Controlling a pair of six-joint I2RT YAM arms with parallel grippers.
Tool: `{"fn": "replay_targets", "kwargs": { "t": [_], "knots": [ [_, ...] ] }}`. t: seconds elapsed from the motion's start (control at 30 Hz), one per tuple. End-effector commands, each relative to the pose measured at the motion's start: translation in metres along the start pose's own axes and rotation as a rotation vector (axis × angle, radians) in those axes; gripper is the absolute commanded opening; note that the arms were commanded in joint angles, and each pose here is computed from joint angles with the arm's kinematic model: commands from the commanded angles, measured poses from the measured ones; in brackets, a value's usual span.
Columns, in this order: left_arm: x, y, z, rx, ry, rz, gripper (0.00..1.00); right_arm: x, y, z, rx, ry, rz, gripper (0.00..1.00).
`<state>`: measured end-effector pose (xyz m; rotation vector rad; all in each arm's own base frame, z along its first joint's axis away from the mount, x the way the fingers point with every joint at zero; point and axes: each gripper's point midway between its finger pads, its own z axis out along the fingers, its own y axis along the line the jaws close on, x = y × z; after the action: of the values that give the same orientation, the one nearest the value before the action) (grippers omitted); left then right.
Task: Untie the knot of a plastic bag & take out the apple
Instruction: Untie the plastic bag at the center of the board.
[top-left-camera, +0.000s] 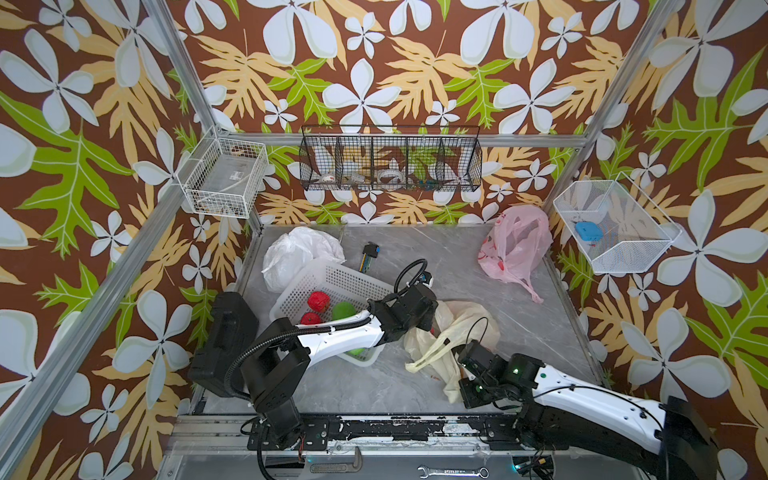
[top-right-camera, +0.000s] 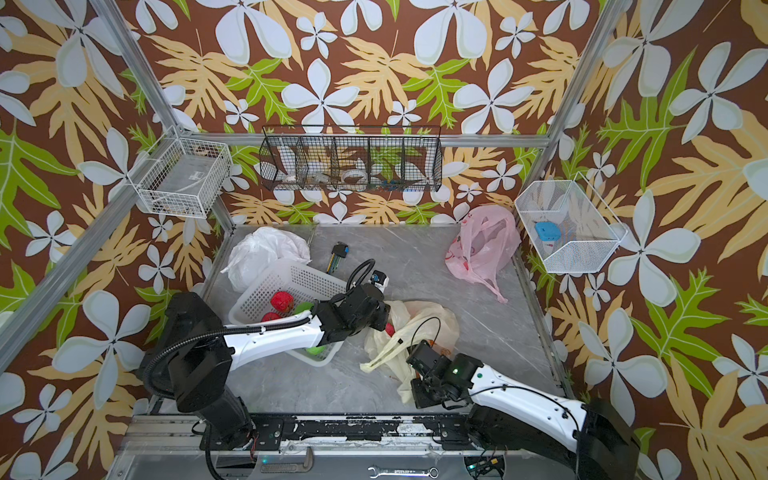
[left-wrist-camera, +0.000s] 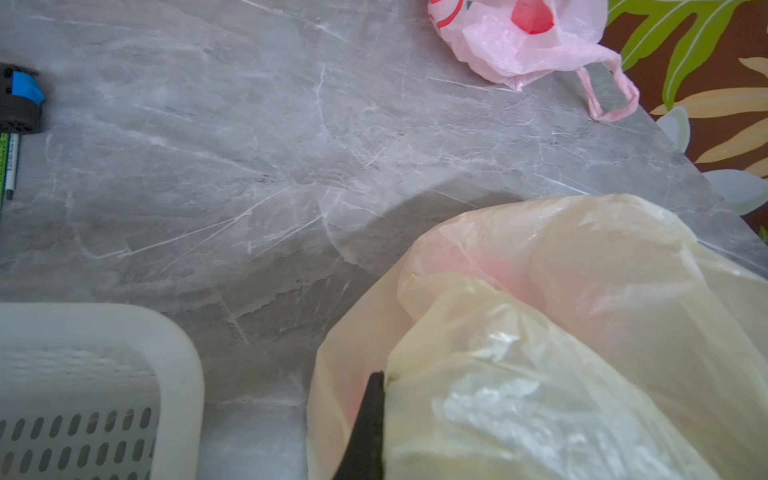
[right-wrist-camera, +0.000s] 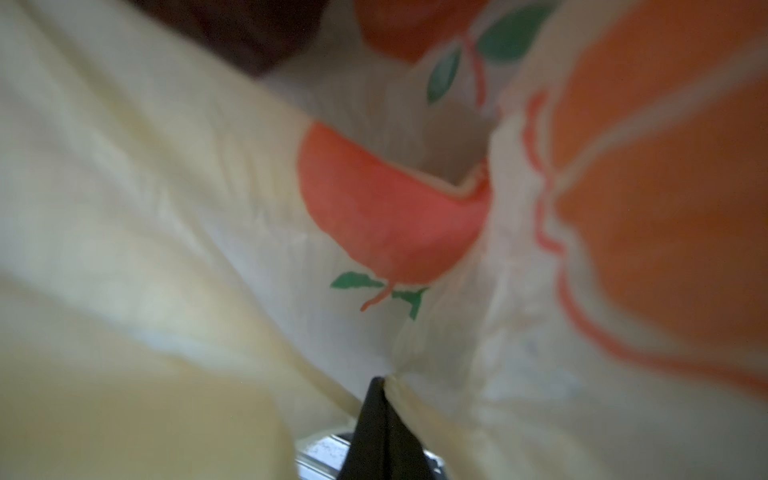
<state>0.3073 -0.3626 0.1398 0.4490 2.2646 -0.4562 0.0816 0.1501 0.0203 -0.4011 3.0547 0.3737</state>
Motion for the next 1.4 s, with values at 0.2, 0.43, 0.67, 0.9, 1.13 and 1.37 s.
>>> {"fn": "replay_targets", "kwargs": {
  "t": [0.2,0.43,0.67,0.9,1.13,1.37],
  "knots": [
    [-0.008,-0.003,-0.013,0.033,-0.016,0.009,0.36,-0.023,0.002,-0.005,0.083,-0.048,-0.018,0.22],
    [0.002,-0.001,-0.05,0.09,-0.019,-0.052,0.5,-0.033,0.017,-0.062,-0.012,-0.184,0.023,0.36],
    [0.022,-0.024,-0.069,0.148,0.017,-0.096,0.54,-0.047,0.039,-0.095,-0.113,-0.272,-0.016,0.29],
    [0.051,-0.044,-0.06,0.169,0.087,-0.077,0.55,-0.066,0.052,-0.108,-0.11,-0.302,-0.078,0.21],
    [0.105,-0.046,-0.058,0.143,0.18,-0.081,0.48,-0.105,0.055,-0.13,-0.129,-0.448,-0.026,0.18],
    [0.138,-0.049,-0.051,0.139,0.229,-0.102,0.44,-0.129,0.061,-0.111,-0.142,-0.498,0.025,0.28]
  ]
}}
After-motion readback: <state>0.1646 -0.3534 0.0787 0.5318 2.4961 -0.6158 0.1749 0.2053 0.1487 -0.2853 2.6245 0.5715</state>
